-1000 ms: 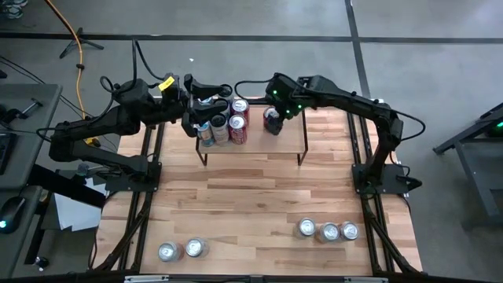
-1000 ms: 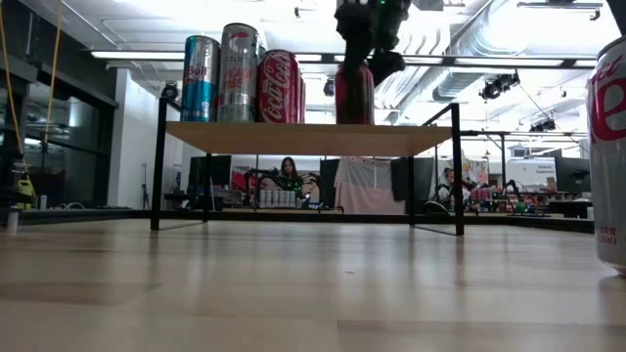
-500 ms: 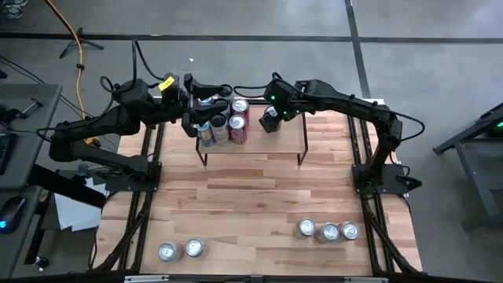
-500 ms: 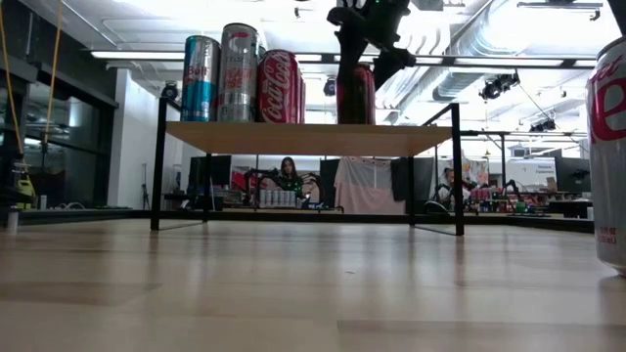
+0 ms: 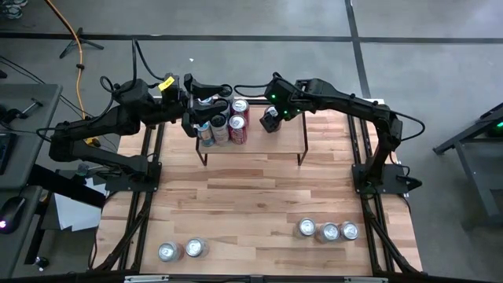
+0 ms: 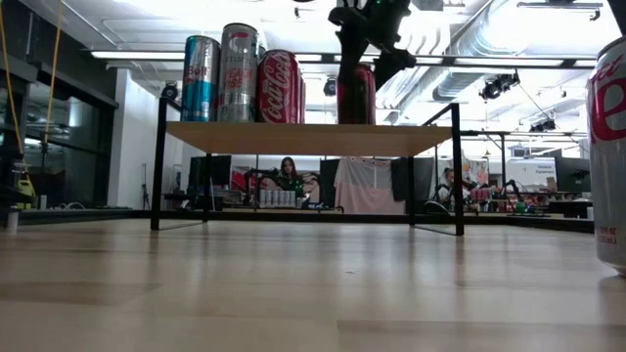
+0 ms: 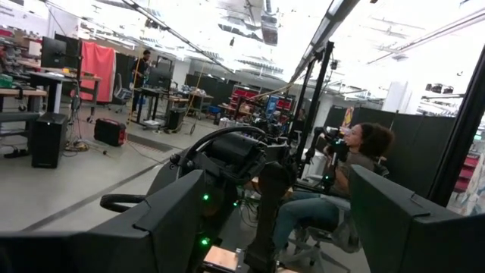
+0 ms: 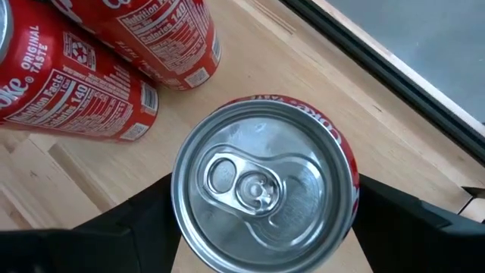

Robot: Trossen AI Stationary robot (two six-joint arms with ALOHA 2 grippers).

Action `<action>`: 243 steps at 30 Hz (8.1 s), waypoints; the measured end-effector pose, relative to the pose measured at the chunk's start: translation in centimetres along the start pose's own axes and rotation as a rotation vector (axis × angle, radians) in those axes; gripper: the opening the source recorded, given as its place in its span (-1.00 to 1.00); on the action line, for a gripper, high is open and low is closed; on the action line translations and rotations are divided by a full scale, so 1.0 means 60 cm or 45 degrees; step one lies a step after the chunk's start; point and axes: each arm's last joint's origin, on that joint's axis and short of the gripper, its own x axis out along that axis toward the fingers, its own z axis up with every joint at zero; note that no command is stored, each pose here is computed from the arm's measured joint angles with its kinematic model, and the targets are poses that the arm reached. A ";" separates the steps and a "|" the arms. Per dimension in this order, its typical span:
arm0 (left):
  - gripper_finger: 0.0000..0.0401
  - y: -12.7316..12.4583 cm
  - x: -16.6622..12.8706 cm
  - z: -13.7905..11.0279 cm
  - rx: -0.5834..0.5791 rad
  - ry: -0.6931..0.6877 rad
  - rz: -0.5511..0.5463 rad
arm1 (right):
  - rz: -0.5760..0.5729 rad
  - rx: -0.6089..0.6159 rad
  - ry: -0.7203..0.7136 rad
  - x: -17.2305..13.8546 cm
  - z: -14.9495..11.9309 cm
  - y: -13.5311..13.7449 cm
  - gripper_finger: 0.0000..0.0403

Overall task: Place canned beverage on shelf
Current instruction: Put the red-white soda can aligned with the other red-white soda cans on the shelf

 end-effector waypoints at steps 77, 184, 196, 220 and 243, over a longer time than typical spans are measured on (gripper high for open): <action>0.31 0.000 -0.001 0.002 0.019 -0.009 -0.002 | 0.351 -1.399 0.045 -0.023 0.052 -0.042 0.86; 0.31 -0.001 -0.001 0.001 -0.022 0.002 -0.028 | 0.066 -0.686 -0.069 -0.101 0.052 -0.002 0.95; 0.31 -0.001 -0.001 0.001 -0.012 0.002 -0.028 | 0.297 -1.064 -0.060 -0.093 0.065 -0.032 0.95; 0.31 -0.002 -0.001 0.002 -0.010 -0.007 -0.030 | 0.272 -1.269 0.155 -0.002 0.075 -0.033 0.95; 0.31 -0.003 -0.039 0.033 0.086 -0.109 0.016 | 0.105 -0.217 0.193 0.018 0.085 -0.031 0.57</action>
